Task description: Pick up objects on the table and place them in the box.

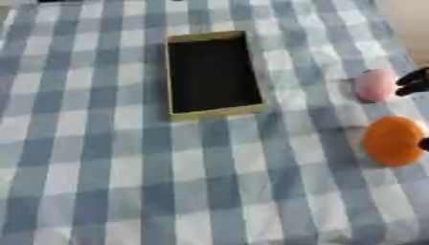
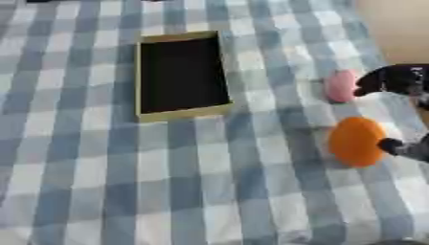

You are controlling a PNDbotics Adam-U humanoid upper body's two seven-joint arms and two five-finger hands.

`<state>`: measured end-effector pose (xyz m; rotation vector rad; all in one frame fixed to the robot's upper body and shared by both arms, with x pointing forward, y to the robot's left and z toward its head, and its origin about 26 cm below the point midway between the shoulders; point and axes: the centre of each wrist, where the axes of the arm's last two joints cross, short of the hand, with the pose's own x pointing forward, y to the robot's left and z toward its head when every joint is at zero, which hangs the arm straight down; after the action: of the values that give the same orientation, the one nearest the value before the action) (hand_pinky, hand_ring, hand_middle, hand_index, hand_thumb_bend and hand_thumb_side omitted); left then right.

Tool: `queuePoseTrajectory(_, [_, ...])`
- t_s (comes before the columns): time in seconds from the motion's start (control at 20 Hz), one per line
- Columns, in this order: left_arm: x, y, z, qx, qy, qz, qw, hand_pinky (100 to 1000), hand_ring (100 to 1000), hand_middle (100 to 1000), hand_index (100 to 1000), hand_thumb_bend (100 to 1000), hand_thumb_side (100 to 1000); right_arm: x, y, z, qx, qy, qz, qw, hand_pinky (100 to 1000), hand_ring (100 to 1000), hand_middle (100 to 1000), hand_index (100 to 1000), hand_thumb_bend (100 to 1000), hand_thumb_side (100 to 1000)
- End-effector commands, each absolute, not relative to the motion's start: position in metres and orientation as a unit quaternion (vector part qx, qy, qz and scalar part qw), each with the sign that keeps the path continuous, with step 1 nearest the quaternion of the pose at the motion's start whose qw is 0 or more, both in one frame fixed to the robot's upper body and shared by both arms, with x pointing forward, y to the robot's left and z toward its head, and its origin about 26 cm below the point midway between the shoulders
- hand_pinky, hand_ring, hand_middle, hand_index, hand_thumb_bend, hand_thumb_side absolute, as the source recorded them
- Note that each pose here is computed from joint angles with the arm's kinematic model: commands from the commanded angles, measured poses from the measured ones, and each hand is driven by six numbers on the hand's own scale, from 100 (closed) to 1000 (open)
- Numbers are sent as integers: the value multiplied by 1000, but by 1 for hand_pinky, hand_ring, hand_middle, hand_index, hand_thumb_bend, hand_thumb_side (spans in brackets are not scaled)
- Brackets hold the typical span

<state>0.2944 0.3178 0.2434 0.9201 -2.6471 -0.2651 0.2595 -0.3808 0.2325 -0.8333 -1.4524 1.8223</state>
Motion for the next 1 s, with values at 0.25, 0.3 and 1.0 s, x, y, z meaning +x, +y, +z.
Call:
queuePoseTrajectory(0.25, [291, 321, 256, 333, -926, -105, 142, 858, 853, 764, 855, 115, 762, 258, -380, 241, -326, -542, 709, 311, 849, 924, 865, 910, 468, 104])
queuePoseTrajectory(0.3, [291, 321, 256, 333, -926, -105, 142, 858, 853, 764, 855, 115, 762, 258, -380, 241, -326, -541, 709, 312, 850, 924, 864, 911, 470, 108])
queuePoseTrajectory(1.0, [291, 321, 256, 331, -927, -103, 143, 857, 853, 764, 855, 111, 767, 257, -379, 233, -307, -524, 723, 328, 844, 921, 860, 909, 500, 140])
